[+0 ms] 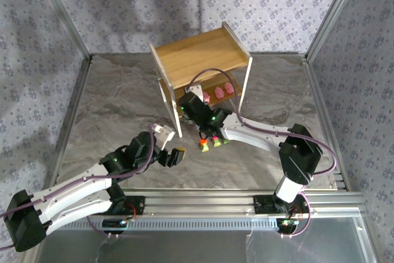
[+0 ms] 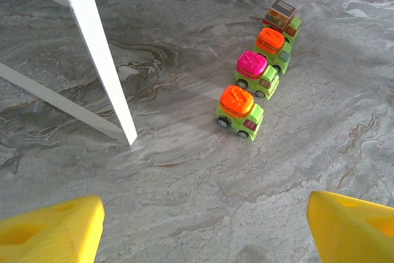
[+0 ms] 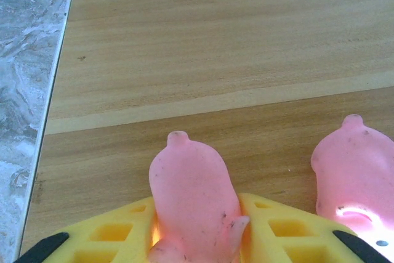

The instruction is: Place and organize the plastic toys onto the shelf

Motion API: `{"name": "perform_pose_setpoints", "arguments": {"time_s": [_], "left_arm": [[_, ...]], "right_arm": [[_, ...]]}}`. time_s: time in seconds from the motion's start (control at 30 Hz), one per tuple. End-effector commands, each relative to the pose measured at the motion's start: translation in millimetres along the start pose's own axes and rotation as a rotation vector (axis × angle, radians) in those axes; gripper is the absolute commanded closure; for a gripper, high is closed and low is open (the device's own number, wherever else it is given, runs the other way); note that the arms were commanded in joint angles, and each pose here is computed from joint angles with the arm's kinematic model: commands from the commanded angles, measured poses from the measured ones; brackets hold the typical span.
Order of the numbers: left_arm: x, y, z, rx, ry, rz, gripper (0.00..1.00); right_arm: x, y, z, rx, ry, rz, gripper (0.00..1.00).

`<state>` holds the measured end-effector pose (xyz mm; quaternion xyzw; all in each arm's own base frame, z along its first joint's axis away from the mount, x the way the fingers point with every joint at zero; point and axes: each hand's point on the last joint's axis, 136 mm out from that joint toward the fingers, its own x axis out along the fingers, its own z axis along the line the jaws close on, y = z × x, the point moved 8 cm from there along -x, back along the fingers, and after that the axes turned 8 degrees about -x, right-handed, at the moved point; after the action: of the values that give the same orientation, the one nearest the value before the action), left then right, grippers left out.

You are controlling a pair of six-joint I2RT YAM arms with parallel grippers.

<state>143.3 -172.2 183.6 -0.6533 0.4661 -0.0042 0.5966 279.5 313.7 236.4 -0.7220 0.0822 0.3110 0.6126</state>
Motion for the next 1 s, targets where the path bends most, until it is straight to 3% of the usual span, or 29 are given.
{"name": "perform_pose_setpoints", "arguments": {"time_s": [0.0,0.97], "left_arm": [[-0.3,-5.3,-1.5,-0.007,0.014,-0.027,0.14],[0.3,-5.8,-1.1,-0.004,0.007,-0.027,0.14]], "right_arm": [[1.6,-3.8,1.6,0.001,-0.001,-0.004,0.62],[-20.0,-9.7,0.3,-0.006,-0.003,-0.043,0.55]]}}
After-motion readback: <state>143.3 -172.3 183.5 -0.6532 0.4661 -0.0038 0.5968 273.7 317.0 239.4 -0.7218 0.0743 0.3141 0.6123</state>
